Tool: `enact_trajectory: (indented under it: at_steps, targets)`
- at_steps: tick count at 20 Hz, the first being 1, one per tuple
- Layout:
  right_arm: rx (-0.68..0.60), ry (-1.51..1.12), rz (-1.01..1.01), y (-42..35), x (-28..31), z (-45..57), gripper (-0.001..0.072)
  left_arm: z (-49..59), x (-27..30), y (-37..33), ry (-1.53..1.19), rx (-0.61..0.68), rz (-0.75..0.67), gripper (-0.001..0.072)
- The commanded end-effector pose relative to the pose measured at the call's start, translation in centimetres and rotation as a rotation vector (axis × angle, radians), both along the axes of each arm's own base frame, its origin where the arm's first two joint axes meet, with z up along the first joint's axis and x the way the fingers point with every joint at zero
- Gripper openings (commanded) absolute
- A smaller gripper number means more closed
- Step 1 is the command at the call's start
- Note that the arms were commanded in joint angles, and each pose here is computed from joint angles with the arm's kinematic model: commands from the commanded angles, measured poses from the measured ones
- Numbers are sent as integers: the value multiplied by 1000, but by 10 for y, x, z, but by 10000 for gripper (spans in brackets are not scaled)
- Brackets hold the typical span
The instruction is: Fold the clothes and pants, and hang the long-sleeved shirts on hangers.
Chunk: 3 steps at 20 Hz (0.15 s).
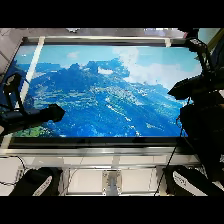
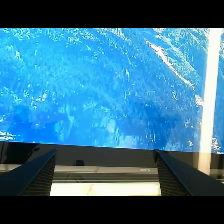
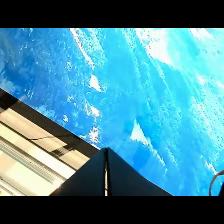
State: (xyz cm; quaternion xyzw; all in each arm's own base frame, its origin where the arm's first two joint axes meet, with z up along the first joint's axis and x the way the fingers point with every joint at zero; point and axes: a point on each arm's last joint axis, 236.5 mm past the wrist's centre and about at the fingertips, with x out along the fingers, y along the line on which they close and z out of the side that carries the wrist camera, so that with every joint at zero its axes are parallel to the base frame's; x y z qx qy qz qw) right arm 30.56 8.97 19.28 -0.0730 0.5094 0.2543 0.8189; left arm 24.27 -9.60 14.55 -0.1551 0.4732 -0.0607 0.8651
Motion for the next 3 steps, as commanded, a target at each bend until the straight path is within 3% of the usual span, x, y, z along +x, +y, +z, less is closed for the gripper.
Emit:
enact_trajectory:
  at_steps: [1, 3]
  targets:
    - [-25, 6, 9, -1, -3, -2, 11, 0, 0, 0, 1, 1, 0, 693]
    - [-25, 6, 9, -1, -3, -2, 11, 0, 0, 0, 1, 0, 0, 693]
